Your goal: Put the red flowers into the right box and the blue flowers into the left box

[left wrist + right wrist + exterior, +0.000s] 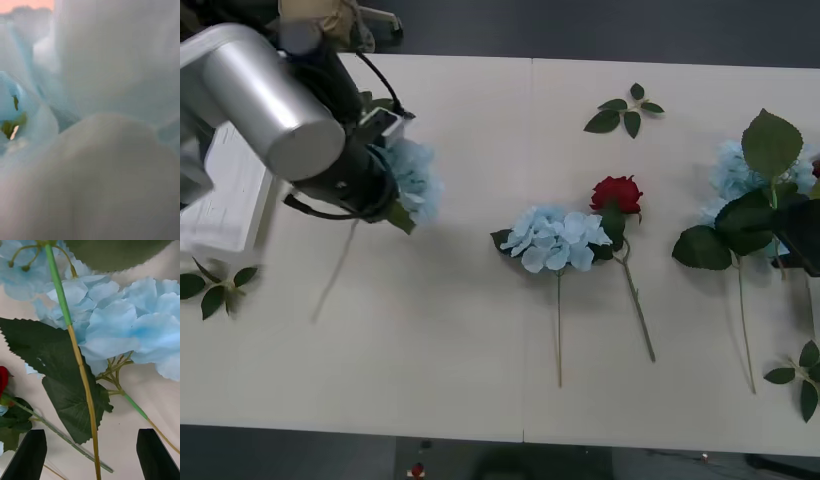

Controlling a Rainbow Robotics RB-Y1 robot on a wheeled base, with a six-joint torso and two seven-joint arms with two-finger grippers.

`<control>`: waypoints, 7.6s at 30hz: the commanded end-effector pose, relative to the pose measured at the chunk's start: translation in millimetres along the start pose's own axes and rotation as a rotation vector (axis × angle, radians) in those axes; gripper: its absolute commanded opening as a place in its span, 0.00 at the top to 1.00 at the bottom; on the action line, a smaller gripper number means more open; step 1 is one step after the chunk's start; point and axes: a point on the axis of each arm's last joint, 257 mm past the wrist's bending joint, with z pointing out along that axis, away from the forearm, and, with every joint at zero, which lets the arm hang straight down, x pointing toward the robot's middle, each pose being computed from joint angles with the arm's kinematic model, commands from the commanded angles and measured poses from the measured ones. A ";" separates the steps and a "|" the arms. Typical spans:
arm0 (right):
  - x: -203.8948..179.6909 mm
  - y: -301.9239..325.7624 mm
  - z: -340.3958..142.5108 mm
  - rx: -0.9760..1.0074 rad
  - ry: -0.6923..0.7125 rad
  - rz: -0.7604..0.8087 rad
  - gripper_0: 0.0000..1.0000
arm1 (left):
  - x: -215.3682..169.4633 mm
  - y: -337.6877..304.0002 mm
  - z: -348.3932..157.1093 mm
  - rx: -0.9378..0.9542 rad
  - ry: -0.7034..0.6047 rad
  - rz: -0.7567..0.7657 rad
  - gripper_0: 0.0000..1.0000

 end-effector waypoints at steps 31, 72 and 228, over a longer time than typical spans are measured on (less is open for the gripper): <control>-45.6 25.7 -14.9 -0.008 -0.100 -0.048 1.00 | 84.7 436.4 -61.1 -0.789 -0.008 0.041 0.99; -62.6 49.8 -47.2 -0.174 -0.119 -0.227 0.20 | -43.2 141.4 -32.8 0.112 -0.431 -0.170 0.11; 227.5 330.5 -130.0 -1.688 -0.319 -1.071 1.00 | -14.8 -152.4 -170.2 0.976 -1.063 0.326 0.11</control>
